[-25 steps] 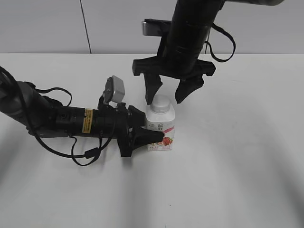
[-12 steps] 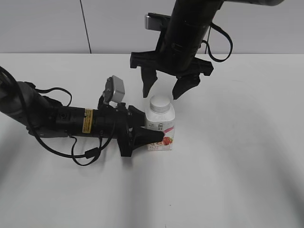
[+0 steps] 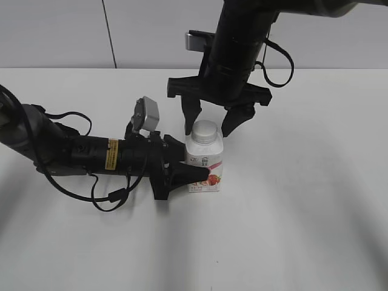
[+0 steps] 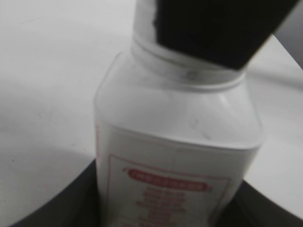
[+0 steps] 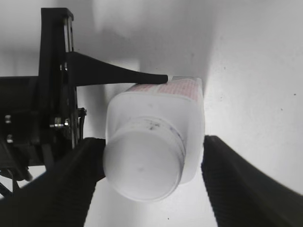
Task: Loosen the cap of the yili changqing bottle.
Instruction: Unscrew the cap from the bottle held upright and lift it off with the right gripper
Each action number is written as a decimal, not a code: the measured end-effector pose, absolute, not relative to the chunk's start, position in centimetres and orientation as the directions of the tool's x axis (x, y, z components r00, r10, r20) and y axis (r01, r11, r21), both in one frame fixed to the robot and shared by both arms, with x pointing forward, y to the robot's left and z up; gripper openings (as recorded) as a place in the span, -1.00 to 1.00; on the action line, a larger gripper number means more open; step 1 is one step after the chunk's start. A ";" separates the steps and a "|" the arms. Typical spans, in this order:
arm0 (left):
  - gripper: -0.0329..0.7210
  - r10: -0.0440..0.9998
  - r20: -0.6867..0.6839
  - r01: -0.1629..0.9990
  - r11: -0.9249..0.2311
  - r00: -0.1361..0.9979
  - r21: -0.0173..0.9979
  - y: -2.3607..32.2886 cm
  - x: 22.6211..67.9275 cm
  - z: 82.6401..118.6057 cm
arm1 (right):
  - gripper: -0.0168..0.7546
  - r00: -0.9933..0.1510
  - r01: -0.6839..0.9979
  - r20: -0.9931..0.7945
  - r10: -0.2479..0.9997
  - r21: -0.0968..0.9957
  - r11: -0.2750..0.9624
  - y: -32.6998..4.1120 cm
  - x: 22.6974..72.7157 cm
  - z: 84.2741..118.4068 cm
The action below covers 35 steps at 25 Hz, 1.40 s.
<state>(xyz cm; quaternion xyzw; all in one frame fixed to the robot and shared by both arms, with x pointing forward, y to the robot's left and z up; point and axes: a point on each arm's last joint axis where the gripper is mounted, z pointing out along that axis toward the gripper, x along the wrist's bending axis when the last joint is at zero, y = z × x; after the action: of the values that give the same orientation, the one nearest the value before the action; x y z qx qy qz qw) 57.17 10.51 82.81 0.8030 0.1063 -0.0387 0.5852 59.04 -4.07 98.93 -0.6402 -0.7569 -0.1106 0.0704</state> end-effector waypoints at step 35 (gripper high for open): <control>0.10 0.122 -0.186 0.215 -0.298 0.975 0.930 10.6 57.1 82.8 | 0.05 -0.882 0.471 0.099 0.462 0.247 0.847 -3.9 59.2 99.3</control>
<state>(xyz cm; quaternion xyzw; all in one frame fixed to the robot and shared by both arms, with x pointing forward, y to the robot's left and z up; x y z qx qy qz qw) 57.14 10.56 82.77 0.8046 0.1046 -0.0401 0.5832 59.16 -3.90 99.25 -0.2427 -0.9607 -0.1332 0.0179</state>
